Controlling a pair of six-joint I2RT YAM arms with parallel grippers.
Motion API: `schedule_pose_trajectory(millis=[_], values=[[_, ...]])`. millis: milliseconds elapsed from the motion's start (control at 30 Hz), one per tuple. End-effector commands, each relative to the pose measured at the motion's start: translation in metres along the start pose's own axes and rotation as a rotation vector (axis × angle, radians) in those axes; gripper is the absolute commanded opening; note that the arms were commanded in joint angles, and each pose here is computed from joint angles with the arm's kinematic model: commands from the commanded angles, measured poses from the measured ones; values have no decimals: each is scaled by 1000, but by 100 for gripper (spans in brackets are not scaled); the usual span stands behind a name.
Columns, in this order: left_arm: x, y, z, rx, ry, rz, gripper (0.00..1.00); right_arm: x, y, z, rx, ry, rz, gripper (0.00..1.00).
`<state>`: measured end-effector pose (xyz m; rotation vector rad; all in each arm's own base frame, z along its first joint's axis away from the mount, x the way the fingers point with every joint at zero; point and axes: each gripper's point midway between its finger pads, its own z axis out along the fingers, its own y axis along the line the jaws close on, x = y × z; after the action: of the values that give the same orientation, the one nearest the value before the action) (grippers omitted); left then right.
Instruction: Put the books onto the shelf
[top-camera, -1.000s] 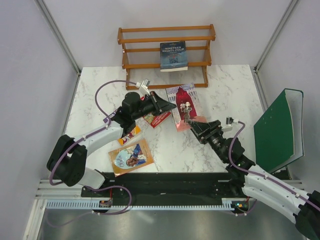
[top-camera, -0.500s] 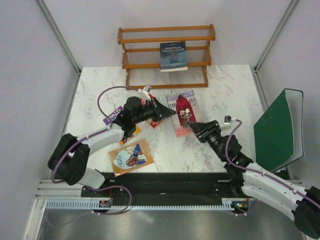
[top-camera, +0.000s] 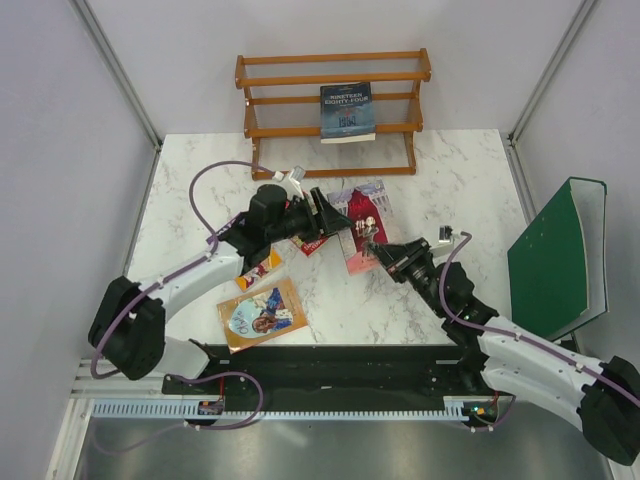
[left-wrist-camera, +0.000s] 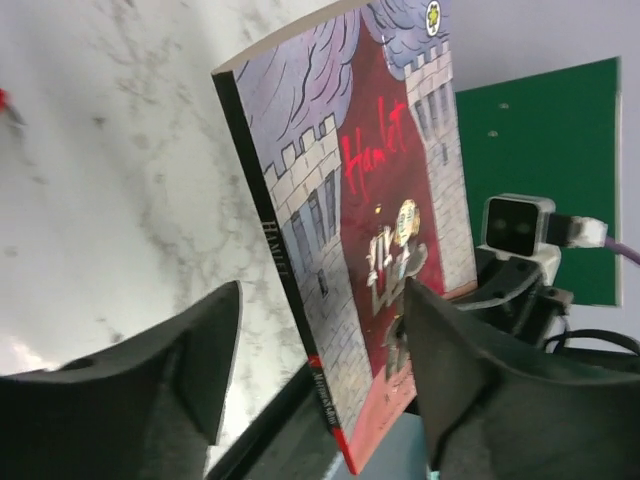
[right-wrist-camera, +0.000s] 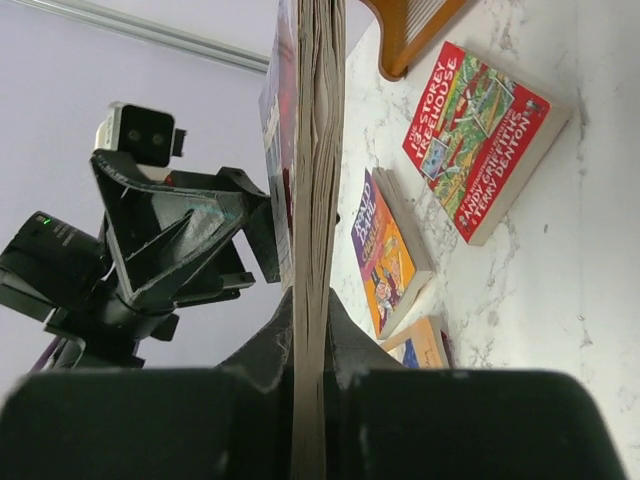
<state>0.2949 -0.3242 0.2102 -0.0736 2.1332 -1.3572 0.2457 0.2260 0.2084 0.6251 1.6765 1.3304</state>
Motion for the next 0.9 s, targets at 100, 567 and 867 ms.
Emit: schedule_pose_trajectory(millis=[100,567,867], values=[[-44,47,-64,-308,-174,118,100,-22,63,25,-155,-42,-11,0],[15,79,-126,-317,-167,61,100,-70,103,140,-197,-39,-70,0],[26,79,-135,-294,-165,59,100,-80,107,227,-186,14,-68,0]])
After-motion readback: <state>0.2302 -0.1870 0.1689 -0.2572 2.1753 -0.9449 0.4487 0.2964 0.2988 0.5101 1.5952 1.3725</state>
